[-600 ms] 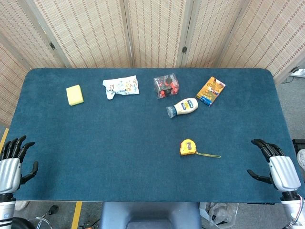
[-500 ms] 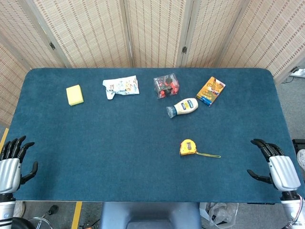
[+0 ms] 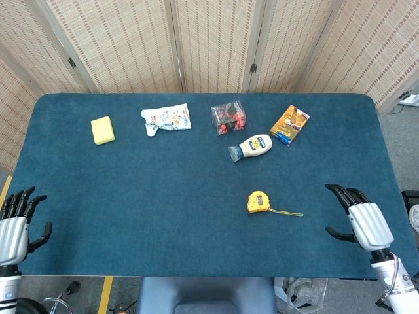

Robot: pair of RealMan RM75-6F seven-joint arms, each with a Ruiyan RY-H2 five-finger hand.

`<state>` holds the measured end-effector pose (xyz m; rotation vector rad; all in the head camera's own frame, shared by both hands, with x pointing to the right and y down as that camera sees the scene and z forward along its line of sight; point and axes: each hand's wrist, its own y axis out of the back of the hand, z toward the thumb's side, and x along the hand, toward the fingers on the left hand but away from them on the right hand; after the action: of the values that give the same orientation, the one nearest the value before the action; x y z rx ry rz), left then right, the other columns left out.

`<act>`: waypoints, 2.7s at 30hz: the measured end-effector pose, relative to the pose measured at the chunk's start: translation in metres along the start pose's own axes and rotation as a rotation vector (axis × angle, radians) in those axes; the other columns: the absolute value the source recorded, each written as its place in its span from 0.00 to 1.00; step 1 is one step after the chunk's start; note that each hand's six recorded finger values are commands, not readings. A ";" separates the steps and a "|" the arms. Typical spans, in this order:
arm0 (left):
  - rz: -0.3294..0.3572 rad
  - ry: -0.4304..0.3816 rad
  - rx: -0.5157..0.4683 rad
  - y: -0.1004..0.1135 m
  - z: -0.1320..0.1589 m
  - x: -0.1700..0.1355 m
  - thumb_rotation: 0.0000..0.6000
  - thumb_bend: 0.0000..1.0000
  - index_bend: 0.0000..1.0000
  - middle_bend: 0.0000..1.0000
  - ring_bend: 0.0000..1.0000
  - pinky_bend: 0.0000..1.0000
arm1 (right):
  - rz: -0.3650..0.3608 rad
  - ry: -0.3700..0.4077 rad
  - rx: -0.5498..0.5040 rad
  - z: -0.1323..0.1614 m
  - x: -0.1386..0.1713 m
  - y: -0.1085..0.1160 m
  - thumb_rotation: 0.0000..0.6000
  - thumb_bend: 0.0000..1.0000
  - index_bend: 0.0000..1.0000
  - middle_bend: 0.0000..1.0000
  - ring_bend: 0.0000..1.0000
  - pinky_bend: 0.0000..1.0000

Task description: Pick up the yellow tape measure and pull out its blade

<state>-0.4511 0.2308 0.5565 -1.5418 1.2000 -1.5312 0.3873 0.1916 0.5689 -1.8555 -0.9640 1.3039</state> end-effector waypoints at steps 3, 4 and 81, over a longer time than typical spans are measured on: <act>0.002 -0.001 -0.001 0.000 0.000 -0.002 0.96 0.49 0.23 0.11 0.06 0.02 | 0.039 0.036 0.031 0.010 -0.015 -0.005 1.00 0.18 0.11 0.20 0.26 0.18; 0.002 0.000 -0.002 0.000 -0.001 -0.002 0.95 0.49 0.23 0.11 0.06 0.02 | 0.054 0.046 0.042 0.012 -0.020 -0.007 1.00 0.18 0.11 0.20 0.25 0.18; -0.143 -0.246 -0.279 -0.008 0.123 0.098 0.95 0.43 0.00 0.01 0.00 0.03 | 0.295 0.323 -0.199 0.258 -0.227 -0.088 1.00 0.18 0.63 0.56 0.47 0.27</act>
<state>-0.3390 0.1249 0.5888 -1.9720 1.2196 -1.2523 0.0722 0.0692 0.6756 -2.3443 -0.6869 1.0499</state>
